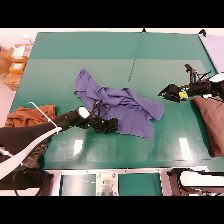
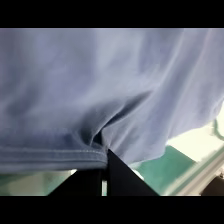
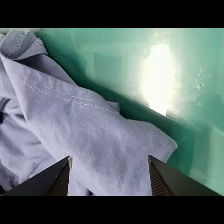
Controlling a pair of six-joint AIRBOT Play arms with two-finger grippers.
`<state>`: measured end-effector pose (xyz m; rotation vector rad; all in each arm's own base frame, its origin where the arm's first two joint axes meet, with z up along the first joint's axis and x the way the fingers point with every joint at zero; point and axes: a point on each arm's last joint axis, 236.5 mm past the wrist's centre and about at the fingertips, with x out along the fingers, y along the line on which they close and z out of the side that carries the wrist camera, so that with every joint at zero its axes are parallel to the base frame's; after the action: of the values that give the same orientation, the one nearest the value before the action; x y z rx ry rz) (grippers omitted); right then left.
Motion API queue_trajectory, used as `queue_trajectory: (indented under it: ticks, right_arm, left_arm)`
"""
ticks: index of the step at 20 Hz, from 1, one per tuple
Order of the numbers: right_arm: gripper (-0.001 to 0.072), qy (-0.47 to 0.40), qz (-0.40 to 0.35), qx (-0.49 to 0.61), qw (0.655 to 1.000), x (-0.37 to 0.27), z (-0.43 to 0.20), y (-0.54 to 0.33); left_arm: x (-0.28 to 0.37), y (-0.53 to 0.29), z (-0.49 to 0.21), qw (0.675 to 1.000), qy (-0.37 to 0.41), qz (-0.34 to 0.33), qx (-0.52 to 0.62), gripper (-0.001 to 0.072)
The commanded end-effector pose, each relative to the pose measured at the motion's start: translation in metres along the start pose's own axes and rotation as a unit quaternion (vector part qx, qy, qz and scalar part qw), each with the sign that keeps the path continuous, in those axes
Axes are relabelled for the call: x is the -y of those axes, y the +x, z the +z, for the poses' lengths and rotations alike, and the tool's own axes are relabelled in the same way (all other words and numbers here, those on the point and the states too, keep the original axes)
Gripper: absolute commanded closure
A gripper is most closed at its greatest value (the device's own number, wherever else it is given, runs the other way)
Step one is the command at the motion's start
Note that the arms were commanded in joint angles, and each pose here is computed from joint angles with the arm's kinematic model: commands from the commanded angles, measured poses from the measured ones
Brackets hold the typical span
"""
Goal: Fold the shirts.
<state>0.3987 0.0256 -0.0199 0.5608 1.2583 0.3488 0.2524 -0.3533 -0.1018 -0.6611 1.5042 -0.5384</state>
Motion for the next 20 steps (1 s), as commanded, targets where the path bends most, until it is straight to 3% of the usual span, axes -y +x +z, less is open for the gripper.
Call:
queue_trajectory:
  ticks: [1,7,11,16,20]
  right_arm:
    - [0.0157,0.000,0.001,-0.001,1.000,-0.001,0.000,0.000]
    - [0.0157,0.006,0.014,-0.030,0.999,-0.005,-0.017,0.006]
    - [0.0157,0.066,0.027,-0.112,0.991,0.004,-0.081,0.032]
    - [0.0157,0.204,0.075,-0.246,0.945,-0.013,-0.208,0.060]
    - [0.0157,0.208,0.080,-0.253,0.941,-0.035,-0.244,0.093]
  left_arm:
    - [-0.006,-0.011,-0.015,0.998,0.029,0.005,-0.048,0.0678]
    - [-0.135,-0.157,0.008,0.969,0.047,0.233,-0.064,0.0678]
    - [-0.152,-0.182,0.028,0.973,0.040,0.224,-0.033,0.0678]
    - [-0.145,-0.179,0.037,0.976,0.056,0.208,-0.014,0.0677]
    - [-0.144,-0.179,0.038,0.976,0.059,0.207,-0.013,0.0677]
